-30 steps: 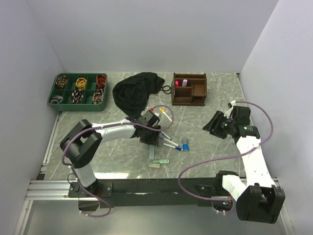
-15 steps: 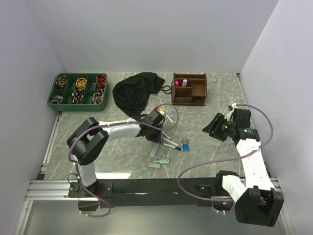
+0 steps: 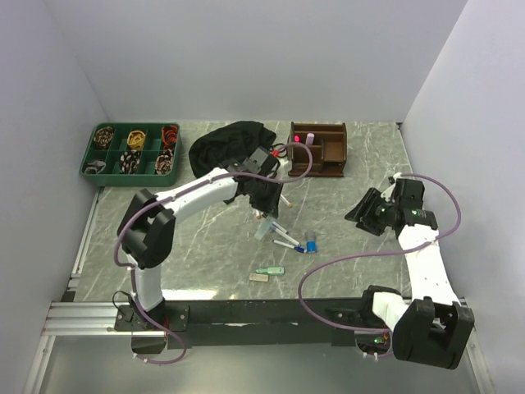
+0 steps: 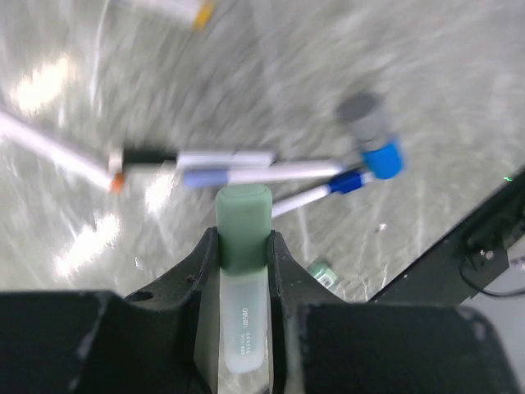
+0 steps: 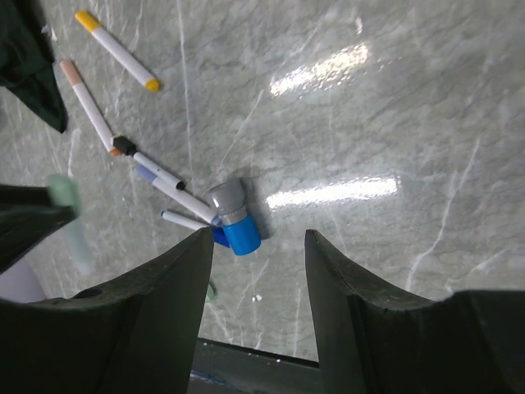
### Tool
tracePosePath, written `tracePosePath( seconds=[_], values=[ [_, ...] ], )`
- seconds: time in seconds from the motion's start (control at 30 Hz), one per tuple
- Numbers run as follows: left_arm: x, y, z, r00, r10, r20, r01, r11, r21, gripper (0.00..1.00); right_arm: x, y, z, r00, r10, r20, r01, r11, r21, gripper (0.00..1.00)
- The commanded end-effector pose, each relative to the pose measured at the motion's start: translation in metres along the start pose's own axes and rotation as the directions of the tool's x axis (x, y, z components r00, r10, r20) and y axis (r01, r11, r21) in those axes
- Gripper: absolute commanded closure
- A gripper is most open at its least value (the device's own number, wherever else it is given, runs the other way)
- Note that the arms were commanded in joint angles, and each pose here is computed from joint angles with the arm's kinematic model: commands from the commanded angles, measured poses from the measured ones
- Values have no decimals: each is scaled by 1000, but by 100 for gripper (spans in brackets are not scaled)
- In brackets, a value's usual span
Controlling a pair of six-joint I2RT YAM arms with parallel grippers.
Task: Sort the stationery into containers
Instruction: Pick up the stationery from the center of the board, then place the stationery in the storage box.
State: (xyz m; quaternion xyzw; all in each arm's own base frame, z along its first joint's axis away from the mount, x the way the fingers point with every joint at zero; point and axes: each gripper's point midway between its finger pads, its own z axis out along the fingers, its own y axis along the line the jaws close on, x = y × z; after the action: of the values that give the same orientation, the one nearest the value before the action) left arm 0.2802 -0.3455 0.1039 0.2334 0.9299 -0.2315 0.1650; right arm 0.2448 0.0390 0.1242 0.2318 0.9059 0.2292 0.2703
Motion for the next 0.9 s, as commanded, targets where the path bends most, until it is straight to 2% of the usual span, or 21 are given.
tracePosePath(
  seconds=[0.0,0.03,0.07,0.1,0.13,0.17,0.23,0.27,0.3,0.33,0.37,0.4,0.43,0.5,0.6,0.67,0.8,0.87],
  values=[
    [-80,-61,-61,892,266,366,-344,924,167,99,-25,0,-7,997,-33,76,32,999,20,43],
    [-107,-69,-72,818,296,493,-412,899,145,99,-26,-1,-6,997,-32,76,31,999,19,43],
    [-122,-70,-74,759,318,568,-454,884,113,99,-27,-2,-5,996,-31,81,30,999,19,43],
    [-161,-87,-94,621,318,717,-525,847,79,99,-28,-2,-5,996,-32,83,31,999,20,43],
    [-185,-96,-111,540,321,778,-567,822,54,99,-29,-2,-4,996,-30,82,29,999,21,43],
    [-200,-94,-94,504,350,790,-594,804,23,99,-31,-2,-4,996,-38,85,36,999,22,43],
    [-248,-102,-118,360,354,864,-622,780,-60,99,-35,-4,-4,995,-48,90,44,998,40,43],
    [-259,-93,-95,354,348,868,-622,781,-59,99,-39,-4,-5,993,-61,98,57,997,44,43],
    [-269,-92,-95,319,338,885,-625,777,-71,99,-42,-4,-6,992,-66,103,61,997,50,43],
    [-288,-93,-114,210,319,924,-635,763,-119,99,-44,-5,-5,992,-68,103,63,997,53,43],
    [-292,-84,-94,198,323,925,-637,760,-130,99,-46,-5,-5,992,-72,107,67,996,55,43],
    [-295,-83,-90,160,327,932,-647,748,-151,99,-48,-4,-6,991,-75,113,69,996,55,43],
    [-304,-84,-102,45,339,940,-658,718,-227,99,-51,-5,-5,990,-74,118,68,996,57,43],
    [-310,-74,-75,33,359,933,-653,714,-252,99,-53,-7,-4,990,-77,116,69,996,64,43],
    [-327,-73,-68,-55,371,927,-635,704,-319,99,-53,-12,-2,991,-89,100,81,993,84,43],
    [-332,-65,-50,-90,387,918,-619,700,-356,99,-51,-17,-1,992,-90,86,81,992,100,43],
    [-342,-57,-40,-139,392,910,-583,710,-395,99,-50,-25,7,994,-88,64,80,990,119,43],
    [-342,-53,-33,-139,393,909,-571,718,-397,99,-53,-25,8,994,-88,68,79,989,124,43]
  ],
)
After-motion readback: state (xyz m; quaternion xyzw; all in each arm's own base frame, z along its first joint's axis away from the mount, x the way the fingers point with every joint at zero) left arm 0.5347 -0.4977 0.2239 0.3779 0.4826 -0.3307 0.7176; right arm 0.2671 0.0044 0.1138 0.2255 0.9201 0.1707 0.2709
